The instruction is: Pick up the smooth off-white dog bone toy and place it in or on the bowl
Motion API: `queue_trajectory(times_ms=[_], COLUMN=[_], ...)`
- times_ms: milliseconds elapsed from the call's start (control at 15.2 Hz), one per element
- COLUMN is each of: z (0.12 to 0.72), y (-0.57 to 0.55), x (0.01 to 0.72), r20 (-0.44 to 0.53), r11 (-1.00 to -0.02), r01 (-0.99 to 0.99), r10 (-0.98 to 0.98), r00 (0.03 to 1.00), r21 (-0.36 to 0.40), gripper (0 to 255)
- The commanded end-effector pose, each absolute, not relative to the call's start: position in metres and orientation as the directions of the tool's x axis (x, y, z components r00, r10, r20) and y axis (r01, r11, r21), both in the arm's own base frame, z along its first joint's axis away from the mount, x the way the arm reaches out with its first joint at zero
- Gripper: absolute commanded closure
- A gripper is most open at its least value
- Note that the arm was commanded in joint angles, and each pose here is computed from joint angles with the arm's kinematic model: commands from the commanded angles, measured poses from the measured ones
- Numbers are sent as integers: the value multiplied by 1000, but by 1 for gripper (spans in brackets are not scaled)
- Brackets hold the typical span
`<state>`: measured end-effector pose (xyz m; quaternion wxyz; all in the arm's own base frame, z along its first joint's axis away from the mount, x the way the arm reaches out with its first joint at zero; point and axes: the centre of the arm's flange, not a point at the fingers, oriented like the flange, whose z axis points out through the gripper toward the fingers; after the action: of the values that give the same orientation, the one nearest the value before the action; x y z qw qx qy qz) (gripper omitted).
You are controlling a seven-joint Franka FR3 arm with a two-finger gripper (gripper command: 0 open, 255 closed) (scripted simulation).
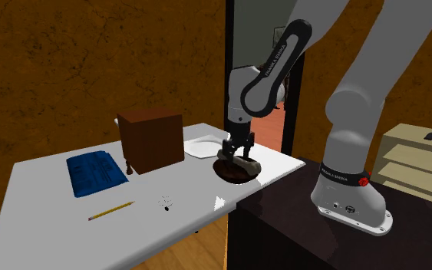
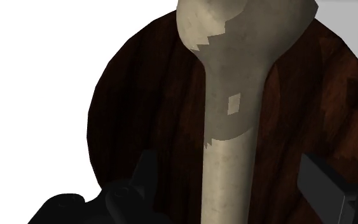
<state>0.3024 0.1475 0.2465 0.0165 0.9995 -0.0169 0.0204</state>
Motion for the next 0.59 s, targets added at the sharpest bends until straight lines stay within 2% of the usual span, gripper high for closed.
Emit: queue_trajectory(times_ms=[0,132,396,528], z=[246,246,296,296], y=[148,148,149,149], x=[302,302,300,300], r20=[41,41,41,41], r11=[-999,-999,-999,-999], r01=[-35,-35,-35,-35], r10=[-33,-33,-33,-33], r00=[999,999,999,999], r21=[32,32,32,32], gripper=[0,0,0,0])
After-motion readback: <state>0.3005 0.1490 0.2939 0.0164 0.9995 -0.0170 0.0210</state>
